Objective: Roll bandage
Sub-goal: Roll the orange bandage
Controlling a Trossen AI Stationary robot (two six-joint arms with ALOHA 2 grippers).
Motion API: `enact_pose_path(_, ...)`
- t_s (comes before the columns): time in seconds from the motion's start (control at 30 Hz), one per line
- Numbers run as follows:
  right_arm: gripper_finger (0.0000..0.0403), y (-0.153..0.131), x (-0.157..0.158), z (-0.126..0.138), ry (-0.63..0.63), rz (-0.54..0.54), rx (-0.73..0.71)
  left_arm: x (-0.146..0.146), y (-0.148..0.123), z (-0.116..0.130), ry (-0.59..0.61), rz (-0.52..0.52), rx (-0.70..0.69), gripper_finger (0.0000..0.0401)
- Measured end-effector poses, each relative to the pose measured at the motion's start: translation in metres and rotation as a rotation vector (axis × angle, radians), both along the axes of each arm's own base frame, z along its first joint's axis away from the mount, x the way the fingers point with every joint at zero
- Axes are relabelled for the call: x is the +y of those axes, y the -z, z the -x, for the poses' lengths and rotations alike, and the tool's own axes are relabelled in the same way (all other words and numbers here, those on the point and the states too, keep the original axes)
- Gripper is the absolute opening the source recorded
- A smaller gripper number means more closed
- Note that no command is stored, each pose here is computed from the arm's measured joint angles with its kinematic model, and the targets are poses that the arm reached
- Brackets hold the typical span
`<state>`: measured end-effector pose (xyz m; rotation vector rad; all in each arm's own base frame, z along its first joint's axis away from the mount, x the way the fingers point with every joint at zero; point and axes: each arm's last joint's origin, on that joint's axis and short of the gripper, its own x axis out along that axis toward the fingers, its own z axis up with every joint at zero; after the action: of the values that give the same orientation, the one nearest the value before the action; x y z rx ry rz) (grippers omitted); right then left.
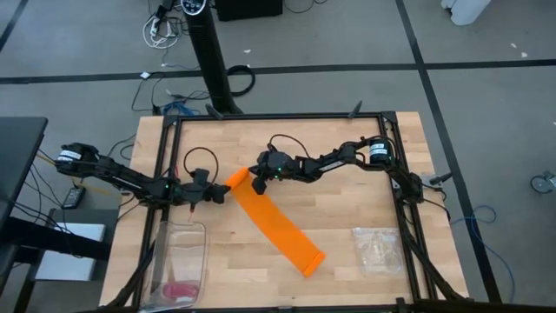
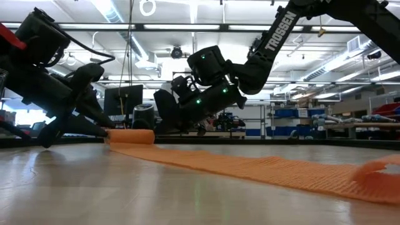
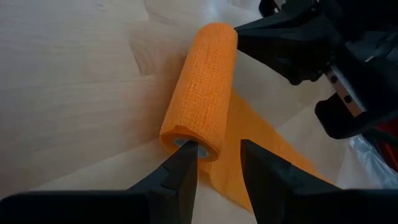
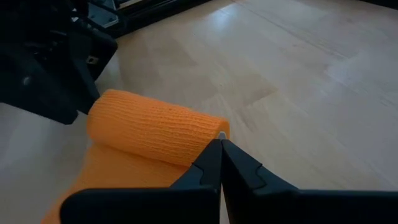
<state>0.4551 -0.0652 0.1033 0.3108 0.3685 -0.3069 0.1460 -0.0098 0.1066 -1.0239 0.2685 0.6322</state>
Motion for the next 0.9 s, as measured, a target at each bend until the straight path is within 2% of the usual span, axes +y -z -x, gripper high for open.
enact_pose_path(0.13,0.0006,0.0007,0.0018,0.0000,-0.015,-0.006,0.008,0.0003,0.0040,0.0028,-0.007,0.012,0.052,0.0129)
enact_pose_path(0.37,0.0004,0.0010,0.0016,0.0003,-0.008,-0.003,0.012,-0.0006,0.0017,0.0008,0.010,0.035,0.009,0.0129)
enact_pose_path(0.9,0.0007,0.0009,0.0016,0.0002,-0.008,-0.003,0.011,-0.0008,0.0040,0.0023,0.012,0.060,0.042,0.0129)
